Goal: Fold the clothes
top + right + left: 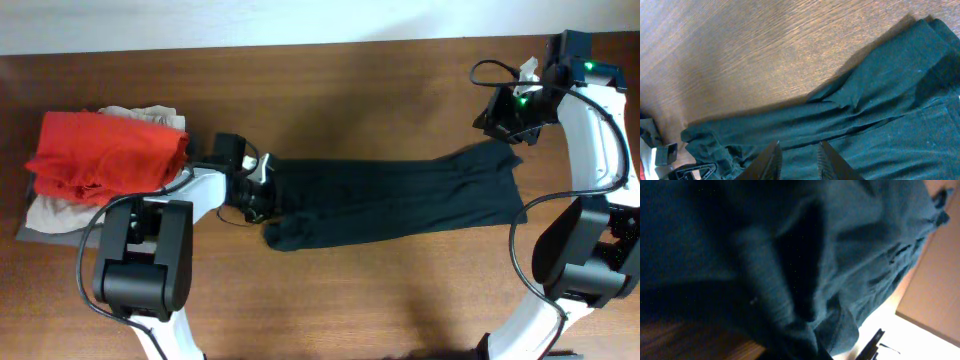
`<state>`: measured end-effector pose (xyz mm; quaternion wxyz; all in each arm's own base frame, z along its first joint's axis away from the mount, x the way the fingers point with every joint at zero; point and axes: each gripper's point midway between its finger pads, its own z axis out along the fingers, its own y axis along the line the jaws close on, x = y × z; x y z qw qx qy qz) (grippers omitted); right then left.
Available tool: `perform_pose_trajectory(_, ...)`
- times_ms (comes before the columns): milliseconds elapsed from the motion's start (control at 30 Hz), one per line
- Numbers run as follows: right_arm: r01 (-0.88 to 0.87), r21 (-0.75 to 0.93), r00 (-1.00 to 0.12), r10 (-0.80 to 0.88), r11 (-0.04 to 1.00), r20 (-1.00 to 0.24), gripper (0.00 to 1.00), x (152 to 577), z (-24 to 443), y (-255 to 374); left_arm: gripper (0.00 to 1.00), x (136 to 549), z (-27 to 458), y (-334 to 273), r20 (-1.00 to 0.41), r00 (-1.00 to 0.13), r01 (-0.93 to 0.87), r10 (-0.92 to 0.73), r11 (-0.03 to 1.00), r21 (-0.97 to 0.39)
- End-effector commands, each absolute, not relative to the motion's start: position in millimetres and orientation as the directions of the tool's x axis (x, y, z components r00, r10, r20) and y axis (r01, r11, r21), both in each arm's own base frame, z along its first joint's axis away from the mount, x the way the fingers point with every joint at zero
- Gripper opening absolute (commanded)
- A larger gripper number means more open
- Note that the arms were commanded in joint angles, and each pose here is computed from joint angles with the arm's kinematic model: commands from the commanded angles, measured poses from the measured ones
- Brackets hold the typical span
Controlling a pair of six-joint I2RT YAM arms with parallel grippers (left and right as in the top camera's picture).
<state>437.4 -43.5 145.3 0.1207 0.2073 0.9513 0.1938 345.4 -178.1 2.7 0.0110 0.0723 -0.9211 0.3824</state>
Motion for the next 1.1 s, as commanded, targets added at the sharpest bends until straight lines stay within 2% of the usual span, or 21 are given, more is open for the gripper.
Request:
perform_pose_trajectory(0,0.326,0.435,-0.879,0.438,0.839,-0.186,0.29,439,161,-46,0.01,349,2,-151,0.093,-0.973,-0.219,-0.21,0.723,-0.656)
perform_pose_trajectory(267,0.424,0.343,-0.845,0.503,0.838,-0.183,0.32,429,154,-82,0.01,367,33,-103,-0.015,-0.949,-0.246,-0.316,0.77,-0.589)
perform_pose_trajectory(633,0.544,0.346,-0.772,0.617,0.765,-0.15,0.32,413,153,-125,0.01,384,72,-75,-0.104,-0.955,-0.22,-0.279,0.897,-0.383)
perform_pose_trajectory(867,0.552,0.349,-0.765,0.627,0.757,-0.149,0.32,412,153,-129,0.01,405,129,-102,-0.241,-0.957,-0.104,-0.164,0.965,-0.242)
perform_pose_trajectory(1067,0.545,0.367,-0.767,0.625,0.754,-0.145,0.32,413,154,-126,0.0,401,145,-157,-0.324,-0.946,0.027,-0.029,0.985,-0.169)
